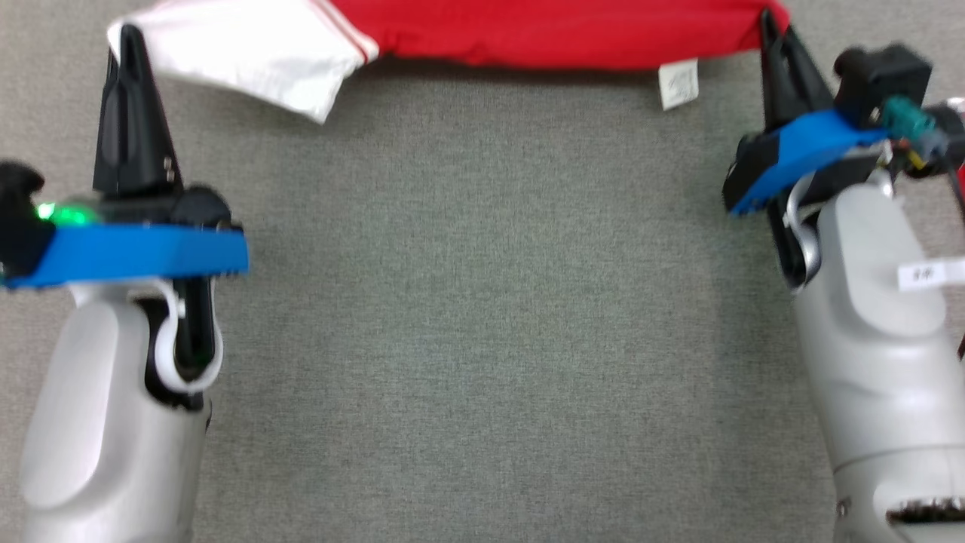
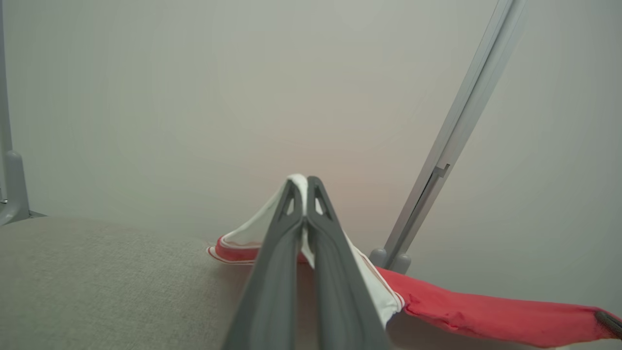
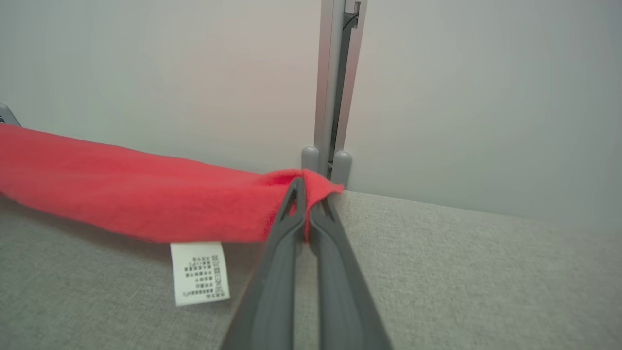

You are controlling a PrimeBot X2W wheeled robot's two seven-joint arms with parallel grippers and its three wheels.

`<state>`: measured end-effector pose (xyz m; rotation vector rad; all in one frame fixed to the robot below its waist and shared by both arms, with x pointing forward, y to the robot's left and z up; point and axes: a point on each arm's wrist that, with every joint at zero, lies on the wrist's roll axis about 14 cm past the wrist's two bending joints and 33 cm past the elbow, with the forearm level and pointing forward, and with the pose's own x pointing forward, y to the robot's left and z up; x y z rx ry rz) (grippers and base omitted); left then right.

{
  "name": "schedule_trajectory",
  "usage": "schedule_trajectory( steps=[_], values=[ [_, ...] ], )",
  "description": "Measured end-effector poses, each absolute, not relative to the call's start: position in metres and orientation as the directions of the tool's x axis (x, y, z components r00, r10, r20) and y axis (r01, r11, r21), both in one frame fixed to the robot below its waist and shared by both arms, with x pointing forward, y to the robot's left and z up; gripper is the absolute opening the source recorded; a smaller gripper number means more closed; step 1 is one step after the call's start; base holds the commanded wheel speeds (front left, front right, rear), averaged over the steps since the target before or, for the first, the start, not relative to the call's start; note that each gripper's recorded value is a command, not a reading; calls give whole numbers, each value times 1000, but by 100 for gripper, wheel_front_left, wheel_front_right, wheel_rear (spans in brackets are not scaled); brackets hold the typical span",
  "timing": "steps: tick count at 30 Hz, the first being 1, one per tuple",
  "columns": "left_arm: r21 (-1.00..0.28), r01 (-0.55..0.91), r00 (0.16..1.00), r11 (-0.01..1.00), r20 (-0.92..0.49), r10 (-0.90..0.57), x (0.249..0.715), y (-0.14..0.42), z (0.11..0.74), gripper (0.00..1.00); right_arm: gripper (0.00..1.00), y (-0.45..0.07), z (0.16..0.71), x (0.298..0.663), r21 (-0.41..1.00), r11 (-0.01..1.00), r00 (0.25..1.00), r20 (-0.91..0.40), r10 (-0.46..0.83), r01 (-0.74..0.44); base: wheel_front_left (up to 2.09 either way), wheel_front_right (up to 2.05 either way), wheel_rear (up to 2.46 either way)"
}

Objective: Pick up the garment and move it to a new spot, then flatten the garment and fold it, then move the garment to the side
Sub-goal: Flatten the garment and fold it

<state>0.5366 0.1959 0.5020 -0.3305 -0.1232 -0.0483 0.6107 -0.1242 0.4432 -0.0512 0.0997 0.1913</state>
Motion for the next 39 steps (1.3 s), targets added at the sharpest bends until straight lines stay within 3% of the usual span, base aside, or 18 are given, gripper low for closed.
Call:
schedule_trajectory(
  steps=[13, 25, 33, 39],
  values=[
    [-357, 19, 994, 934, 110, 22, 413, 197, 527, 0, 0, -134, 489, 498, 46, 982, 982, -37, 186, -184, 0, 0, 0],
    [-340, -6, 997, 940, 66, 30, 334, 195, 545, 0, 0, -167, 503, 390, 59, 992, 984, -135, 114, -107, 0, 0, 0],
    [-352, -35, 995, 935, -97, 1, 320, 185, 499, 0, 0, -172, 460, 361, 48, 995, 943, -318, 99, -88, 0, 0, 0],
    [-362, -35, 986, 931, -165, -27, 317, 175, 473, 0, 0, -166, 432, 361, 74, 992, 906, -407, 119, -98, 0, 0, 0]
  ],
)
